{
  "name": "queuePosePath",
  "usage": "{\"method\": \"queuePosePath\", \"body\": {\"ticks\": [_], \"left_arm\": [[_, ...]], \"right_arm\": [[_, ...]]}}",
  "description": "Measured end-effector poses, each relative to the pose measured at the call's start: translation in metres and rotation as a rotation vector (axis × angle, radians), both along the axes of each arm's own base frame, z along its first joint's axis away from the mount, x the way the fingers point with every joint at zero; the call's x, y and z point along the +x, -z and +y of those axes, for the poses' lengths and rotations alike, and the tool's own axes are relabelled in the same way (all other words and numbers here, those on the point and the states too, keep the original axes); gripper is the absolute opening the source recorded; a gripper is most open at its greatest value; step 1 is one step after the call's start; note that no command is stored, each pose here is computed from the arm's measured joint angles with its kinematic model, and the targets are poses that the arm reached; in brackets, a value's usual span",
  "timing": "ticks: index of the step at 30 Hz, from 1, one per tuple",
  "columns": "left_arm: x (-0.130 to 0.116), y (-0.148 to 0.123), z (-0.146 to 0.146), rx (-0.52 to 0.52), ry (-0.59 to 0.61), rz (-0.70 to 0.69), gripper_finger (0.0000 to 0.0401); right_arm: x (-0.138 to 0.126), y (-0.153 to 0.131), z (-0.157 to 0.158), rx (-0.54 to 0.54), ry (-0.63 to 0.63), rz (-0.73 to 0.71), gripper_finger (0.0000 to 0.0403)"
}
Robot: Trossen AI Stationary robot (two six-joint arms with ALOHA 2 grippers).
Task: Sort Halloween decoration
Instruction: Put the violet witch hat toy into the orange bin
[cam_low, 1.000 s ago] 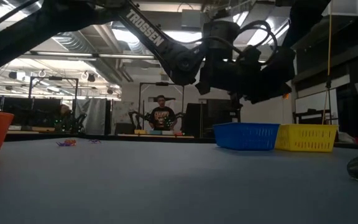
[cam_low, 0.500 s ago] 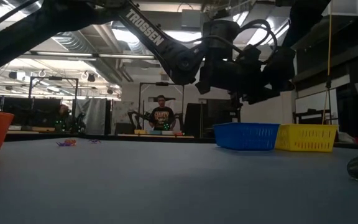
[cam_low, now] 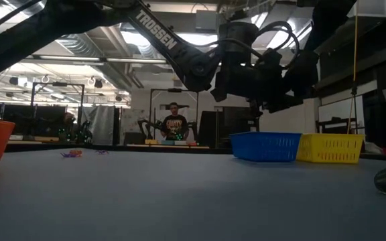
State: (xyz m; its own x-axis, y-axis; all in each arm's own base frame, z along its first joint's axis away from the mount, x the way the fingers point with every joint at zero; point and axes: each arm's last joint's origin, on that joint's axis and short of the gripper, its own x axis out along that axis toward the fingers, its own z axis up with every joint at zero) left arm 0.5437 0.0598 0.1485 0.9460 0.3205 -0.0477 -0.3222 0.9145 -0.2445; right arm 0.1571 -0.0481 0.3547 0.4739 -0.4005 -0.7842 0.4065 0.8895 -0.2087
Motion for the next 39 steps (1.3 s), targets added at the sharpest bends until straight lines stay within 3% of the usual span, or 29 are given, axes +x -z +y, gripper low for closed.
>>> {"method": "queuePosePath", "body": {"ticks": [9, 13, 19, 24, 30, 39], "left_arm": [[0.004, 0.000, -0.047, 0.001, 0.346, -0.003, 0.0178], [0.004, 0.000, -0.077, 0.074, 0.455, 0.008, 0.0178], [0.000, 0.006, -0.120, 0.246, 0.546, 0.077, 0.0178], [-0.004, 0.016, -0.136, 0.329, 0.595, 0.185, 0.0178], [-0.006, 0.023, -0.138, 0.324, 0.621, 0.250, 0.0178], [-0.008, 0.023, -0.149, 0.315, 0.708, 0.237, 0.0178]], "right_arm": [[0.000, 0.000, 0.000, 0.002, -0.001, 0.001, 0.0152], [0.000, 0.000, 0.000, 0.005, -0.003, 0.001, 0.0152], [0.001, 0.001, 0.002, 0.051, -0.036, -0.010, 0.0152], [0.001, 0.001, 0.002, 0.062, -0.045, -0.013, 0.0152], [0.001, 0.001, 0.002, 0.062, -0.045, -0.013, 0.0152], [0.001, 0.001, 0.002, 0.064, -0.047, -0.014, 0.0152]]}}
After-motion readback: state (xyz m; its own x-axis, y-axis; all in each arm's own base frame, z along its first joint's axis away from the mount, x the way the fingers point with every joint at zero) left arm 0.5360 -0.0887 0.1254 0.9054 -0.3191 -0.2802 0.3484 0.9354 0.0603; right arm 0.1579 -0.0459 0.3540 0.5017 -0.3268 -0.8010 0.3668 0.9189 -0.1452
